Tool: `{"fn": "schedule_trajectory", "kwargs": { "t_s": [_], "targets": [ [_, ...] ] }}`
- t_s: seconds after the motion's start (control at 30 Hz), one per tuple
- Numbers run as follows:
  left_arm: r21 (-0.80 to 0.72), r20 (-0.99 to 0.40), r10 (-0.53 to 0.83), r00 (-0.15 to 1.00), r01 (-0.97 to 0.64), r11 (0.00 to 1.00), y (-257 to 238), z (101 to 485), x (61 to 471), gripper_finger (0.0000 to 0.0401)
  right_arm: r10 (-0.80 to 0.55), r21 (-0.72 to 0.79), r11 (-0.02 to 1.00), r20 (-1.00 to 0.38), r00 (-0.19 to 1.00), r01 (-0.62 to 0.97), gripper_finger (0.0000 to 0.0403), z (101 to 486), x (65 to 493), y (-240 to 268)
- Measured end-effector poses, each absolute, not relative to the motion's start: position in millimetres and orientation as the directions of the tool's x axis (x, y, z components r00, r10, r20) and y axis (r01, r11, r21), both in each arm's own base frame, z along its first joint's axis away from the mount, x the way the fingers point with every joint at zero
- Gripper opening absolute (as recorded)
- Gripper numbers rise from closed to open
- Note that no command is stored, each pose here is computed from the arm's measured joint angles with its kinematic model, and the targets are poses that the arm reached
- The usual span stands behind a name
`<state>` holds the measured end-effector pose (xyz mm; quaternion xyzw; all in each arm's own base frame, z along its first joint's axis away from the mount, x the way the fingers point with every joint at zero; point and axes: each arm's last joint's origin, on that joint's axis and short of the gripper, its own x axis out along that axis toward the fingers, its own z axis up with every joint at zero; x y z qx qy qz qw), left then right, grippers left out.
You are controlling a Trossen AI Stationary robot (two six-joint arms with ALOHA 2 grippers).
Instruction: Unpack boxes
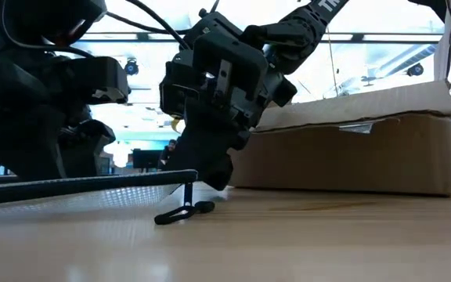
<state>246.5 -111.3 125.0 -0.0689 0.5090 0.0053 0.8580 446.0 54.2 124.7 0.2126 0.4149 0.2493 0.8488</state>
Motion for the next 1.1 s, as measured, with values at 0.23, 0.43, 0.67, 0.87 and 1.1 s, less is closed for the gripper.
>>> {"fn": "schedule_trajectory", "kwargs": {
  "t_s": [0.23, 0.43, 0.67, 0.87, 1.1],
  "targets": [
    [-0.105, -0.88, -0.058, 0.471, -0.073, 0.992, -111.6, 133.3, 247.1, 0.0276, 0.602, 0.562, 0.782, -0.572, 0.558, -0.268, 0.0001, 127.8, 448.9, 54.2],
    [-0.062, -0.899, -0.04, 0.435, -0.035, 0.997, -114.3, 155.0, 252.9, 0.0276, 0.643, 0.588, 0.747, -0.518, 0.564, -0.311, 0.0, 132.8, 451.5, 55.7],
    [-0.049, -0.893, -0.046, 0.449, 0.004, 0.999, -117.0, 166.0, 258.8, 0.0276, 0.647, 0.583, 0.744, -0.504, 0.573, -0.327, 0.0, 134.6, 452.5, 56.8],
    [-0.048, -0.889, -0.041, 0.457, -0.002, 0.999, -117.5, 177.2, 260.3, 0.0276, 0.642, 0.577, 0.739, -0.444, 0.626, -0.348, 0.0, 142.7, 457.8, 55.2],
    [0.031, -0.867, 0.046, 0.497, -0.038, 0.999, -121.2, 206.8, 261.3, 0.0276, 0.626, 0.57, 0.738, -0.377, 0.683, -0.361, 0.0, 153.1, 462.6, 50.6]
  ]
}}
